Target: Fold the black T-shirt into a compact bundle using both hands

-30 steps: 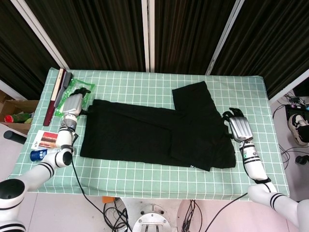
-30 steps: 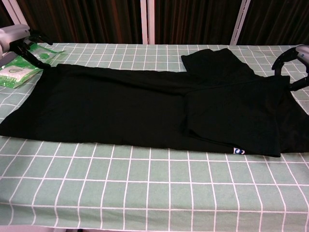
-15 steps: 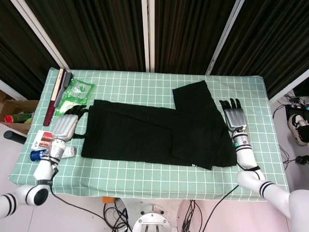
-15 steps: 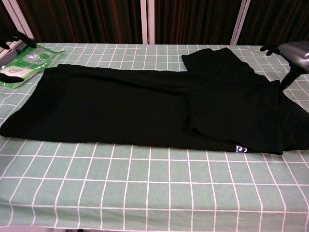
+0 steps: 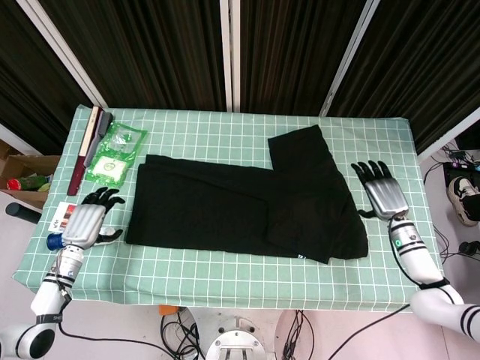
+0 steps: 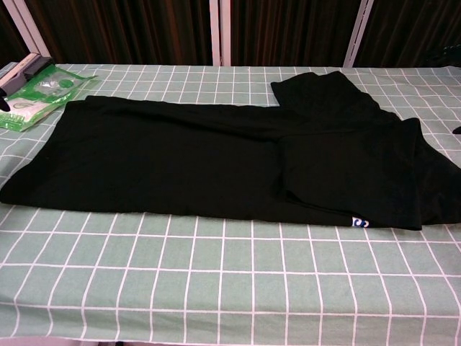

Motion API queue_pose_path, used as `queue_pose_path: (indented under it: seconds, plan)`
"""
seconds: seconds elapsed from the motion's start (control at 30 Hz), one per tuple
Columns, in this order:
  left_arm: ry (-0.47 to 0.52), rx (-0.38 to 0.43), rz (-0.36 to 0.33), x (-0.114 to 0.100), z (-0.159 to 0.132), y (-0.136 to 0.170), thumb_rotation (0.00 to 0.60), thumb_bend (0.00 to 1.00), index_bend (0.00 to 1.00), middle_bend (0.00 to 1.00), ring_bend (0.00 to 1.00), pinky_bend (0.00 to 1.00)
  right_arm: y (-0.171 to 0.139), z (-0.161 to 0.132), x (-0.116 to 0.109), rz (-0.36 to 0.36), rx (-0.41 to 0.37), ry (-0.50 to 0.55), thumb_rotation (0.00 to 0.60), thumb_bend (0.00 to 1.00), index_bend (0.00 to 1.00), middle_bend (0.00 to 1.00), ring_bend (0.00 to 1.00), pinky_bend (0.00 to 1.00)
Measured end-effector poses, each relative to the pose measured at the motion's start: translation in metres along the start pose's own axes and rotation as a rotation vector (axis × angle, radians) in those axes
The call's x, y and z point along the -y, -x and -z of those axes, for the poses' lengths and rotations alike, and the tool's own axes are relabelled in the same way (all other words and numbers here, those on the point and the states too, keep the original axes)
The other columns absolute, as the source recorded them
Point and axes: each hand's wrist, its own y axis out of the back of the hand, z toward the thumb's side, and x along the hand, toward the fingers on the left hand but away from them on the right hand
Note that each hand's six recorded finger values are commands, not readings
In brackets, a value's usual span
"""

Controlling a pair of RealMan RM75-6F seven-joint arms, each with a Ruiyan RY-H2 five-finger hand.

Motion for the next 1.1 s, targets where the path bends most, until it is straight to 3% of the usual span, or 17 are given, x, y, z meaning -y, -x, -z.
queue_pose_path:
  seconds: [0.23, 0.47, 0.67, 0.97, 1.1]
  plan:
    - [-0.033, 0.039, -0.011, 0.019, -0.007, 0.020, 0.600, 0.23, 0.37, 0.17, 0.08, 0.16, -0.029, -0.009, 0.001, 0.021, -0.076, 0.122, 0.600, 0.08, 0.24, 0.16, 0.00, 0.00]
    - [-0.078, 0.082, -0.041, 0.048, -0.015, 0.037, 0.600, 0.24, 0.39, 0.18, 0.08, 0.16, -0.067, 0.002, -0.023, 0.102, -0.100, 0.180, 0.600, 0.08, 0.26, 0.17, 0.00, 0.00]
    - [-0.082, 0.094, -0.079, 0.071, -0.021, 0.031, 0.600, 0.24, 0.38, 0.18, 0.08, 0.17, -0.077, 0.009, -0.034, 0.115, -0.082, 0.191, 0.600, 0.08, 0.26, 0.17, 0.00, 0.00]
    - [-0.100, 0.116, -0.103, 0.091, -0.032, 0.014, 0.600, 0.20, 0.40, 0.18, 0.08, 0.17, -0.079, 0.009, -0.029, 0.099, -0.071, 0.209, 0.600, 0.08, 0.27, 0.17, 0.00, 0.00]
    - [-0.085, 0.140, -0.075, 0.099, -0.040, 0.008, 0.600, 0.19, 0.40, 0.18, 0.08, 0.17, -0.078, 0.009, -0.026, 0.091, -0.069, 0.223, 0.600, 0.08, 0.27, 0.17, 0.00, 0.00]
